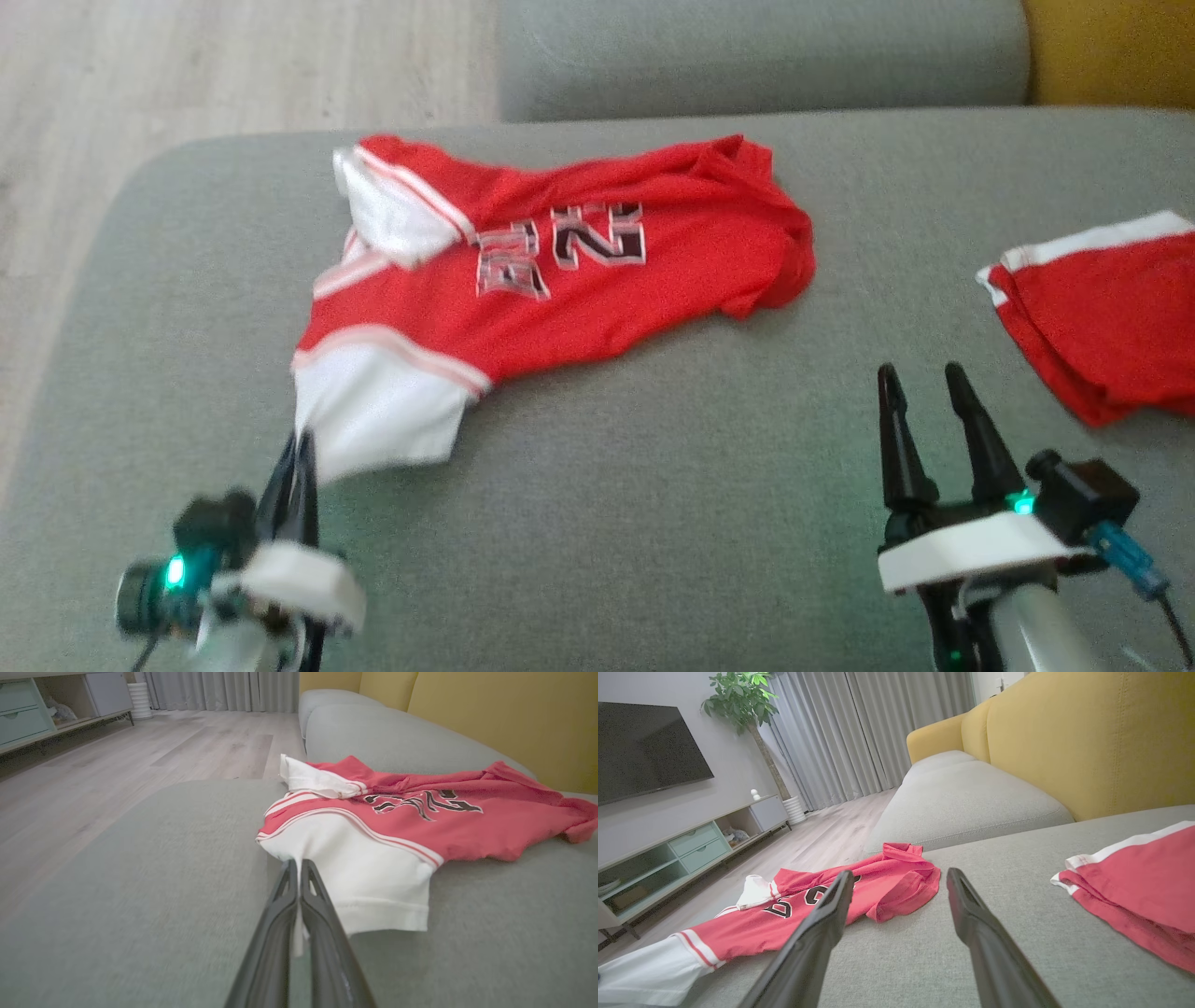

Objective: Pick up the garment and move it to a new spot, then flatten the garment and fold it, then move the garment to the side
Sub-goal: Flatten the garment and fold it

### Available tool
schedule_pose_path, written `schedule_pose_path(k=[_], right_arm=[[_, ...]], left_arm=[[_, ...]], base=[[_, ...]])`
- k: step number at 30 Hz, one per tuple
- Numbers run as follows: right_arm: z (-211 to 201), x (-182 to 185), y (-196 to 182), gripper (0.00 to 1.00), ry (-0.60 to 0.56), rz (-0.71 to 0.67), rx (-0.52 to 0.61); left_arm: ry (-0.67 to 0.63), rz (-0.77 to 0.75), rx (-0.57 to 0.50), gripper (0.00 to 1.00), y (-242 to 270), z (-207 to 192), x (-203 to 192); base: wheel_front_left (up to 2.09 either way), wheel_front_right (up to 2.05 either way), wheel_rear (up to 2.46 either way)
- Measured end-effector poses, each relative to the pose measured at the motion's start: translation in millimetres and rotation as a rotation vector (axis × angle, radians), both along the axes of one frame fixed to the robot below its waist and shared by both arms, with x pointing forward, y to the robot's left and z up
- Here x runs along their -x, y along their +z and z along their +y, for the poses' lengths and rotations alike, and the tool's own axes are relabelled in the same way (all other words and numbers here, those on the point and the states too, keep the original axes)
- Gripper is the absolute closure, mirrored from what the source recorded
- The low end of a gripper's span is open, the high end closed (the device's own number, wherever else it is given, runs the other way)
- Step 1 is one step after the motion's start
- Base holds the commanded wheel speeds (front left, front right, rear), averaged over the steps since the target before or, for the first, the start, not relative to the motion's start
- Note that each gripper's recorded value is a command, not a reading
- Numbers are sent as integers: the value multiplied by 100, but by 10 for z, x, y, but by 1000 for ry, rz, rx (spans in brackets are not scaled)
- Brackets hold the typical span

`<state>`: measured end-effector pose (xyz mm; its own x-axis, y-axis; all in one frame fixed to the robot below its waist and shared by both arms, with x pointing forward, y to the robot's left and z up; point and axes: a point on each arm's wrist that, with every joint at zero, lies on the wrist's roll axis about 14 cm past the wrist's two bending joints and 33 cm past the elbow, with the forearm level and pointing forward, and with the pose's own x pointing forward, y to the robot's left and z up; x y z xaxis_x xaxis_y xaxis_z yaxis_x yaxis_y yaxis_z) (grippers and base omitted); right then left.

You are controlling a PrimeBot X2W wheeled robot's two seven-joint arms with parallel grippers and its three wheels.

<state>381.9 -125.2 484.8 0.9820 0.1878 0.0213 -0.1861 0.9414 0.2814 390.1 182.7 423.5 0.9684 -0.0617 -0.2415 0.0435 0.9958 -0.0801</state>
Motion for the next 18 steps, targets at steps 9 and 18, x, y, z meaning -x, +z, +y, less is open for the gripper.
schedule_pose_path(k=[9,18], right_arm=[[190,111,69,0,57,-18,-5],[112,152,57,0,35,-16,4]], left_arm=[[58,29,-21,0,-49,221,623],[-102,-193,-5,0,589,-396,206]], base=[[0,0,0],[0,0,0]])
